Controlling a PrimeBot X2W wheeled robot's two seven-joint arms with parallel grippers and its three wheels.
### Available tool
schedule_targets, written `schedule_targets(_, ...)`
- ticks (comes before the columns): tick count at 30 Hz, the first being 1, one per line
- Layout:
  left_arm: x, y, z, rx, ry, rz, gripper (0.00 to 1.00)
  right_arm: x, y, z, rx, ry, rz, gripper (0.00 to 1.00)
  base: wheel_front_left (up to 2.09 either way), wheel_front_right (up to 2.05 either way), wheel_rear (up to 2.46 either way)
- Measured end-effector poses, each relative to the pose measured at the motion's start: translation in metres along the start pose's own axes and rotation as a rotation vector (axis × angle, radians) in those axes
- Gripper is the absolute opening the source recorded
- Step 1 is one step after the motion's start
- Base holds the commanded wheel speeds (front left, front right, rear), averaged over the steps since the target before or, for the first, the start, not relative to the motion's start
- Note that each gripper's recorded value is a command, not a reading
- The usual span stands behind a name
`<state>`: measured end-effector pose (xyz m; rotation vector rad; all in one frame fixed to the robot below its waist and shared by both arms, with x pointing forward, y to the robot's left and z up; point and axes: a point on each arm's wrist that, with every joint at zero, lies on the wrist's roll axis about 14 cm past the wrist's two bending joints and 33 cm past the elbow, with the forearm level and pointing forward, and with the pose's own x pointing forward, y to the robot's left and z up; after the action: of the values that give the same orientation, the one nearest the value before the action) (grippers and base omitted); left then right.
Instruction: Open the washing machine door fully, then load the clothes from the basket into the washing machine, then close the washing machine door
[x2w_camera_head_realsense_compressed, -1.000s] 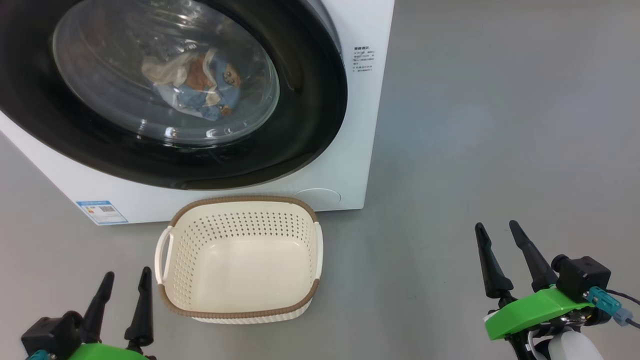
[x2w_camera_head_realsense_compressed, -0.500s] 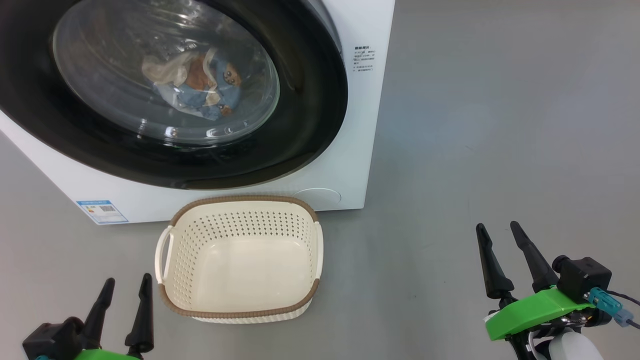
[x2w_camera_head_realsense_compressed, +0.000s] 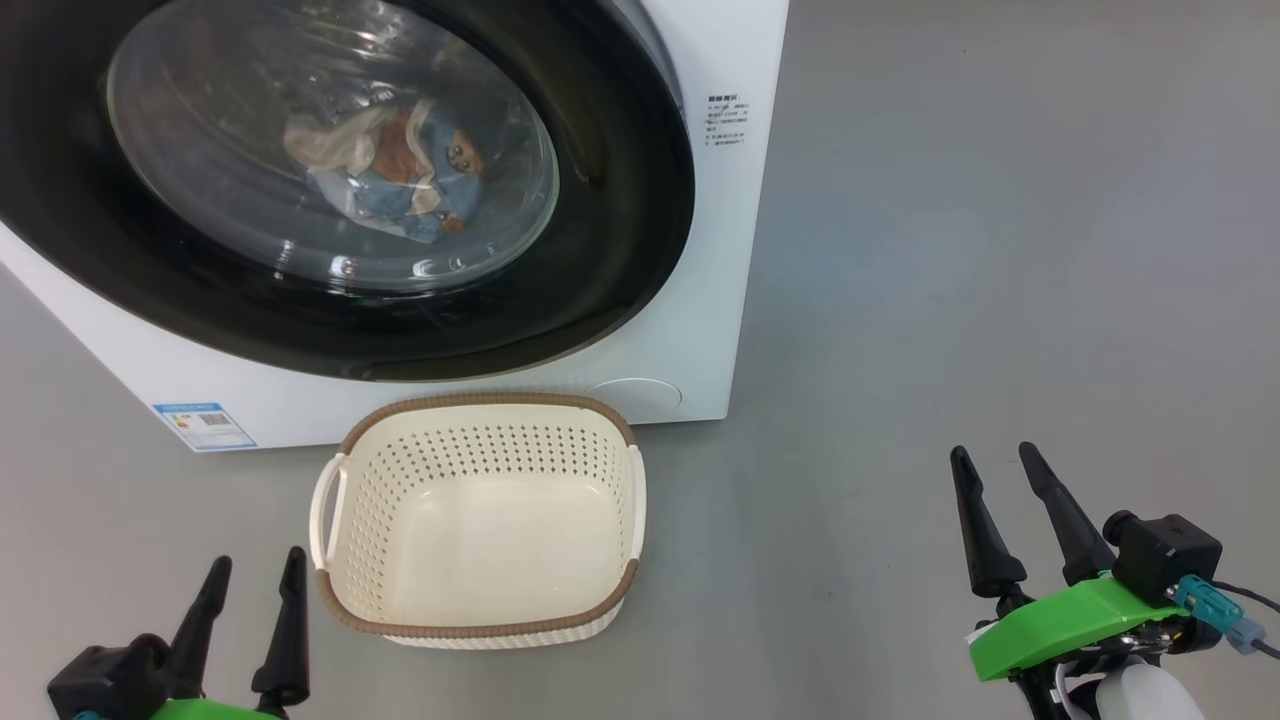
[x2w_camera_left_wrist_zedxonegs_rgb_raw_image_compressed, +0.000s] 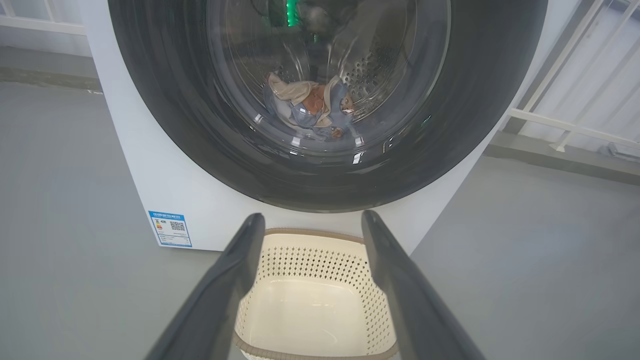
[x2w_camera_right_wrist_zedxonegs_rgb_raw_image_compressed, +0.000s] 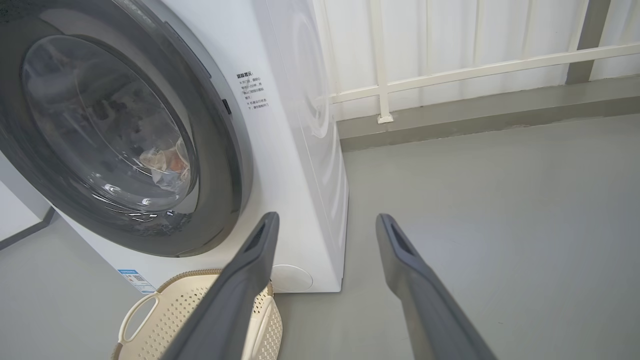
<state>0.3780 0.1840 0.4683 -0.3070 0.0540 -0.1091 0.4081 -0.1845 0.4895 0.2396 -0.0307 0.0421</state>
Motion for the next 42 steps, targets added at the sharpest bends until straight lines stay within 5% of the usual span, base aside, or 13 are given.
schedule_targets(3, 0.0, -0.001, -0.001, -0.002, 0.002, -0.001, 1.0, -0.001, 0.0, -0.001, 0.003, 0.002, -0.002, 1.0, 0.0, 0.0, 0.0)
schedule_targets(4, 0.0, -0.001, -0.005, -0.008, 0.011, 0.002, 0.0, -0.002, 0.0, -0.005, 0.005, 0.014, -0.005, 0.0, 0.0, 0.0, 0.0)
schedule_targets(12, -0.009, -0.012, -0.034, -0.079, 0.085, 0.02, 0.0, -0.02, -0.006, -0.039, 0.036, 0.124, -0.041, 0.0, 0.0, 0.0, 0.0)
schedule_targets(42, -0.01, 0.0, -0.028, -0.351, 0.074, 0.104, 0.0, -0.02, -0.017, -0.03, 0.339, 0.11, -0.124, 0.0, 0.0, 0.0, 0.0)
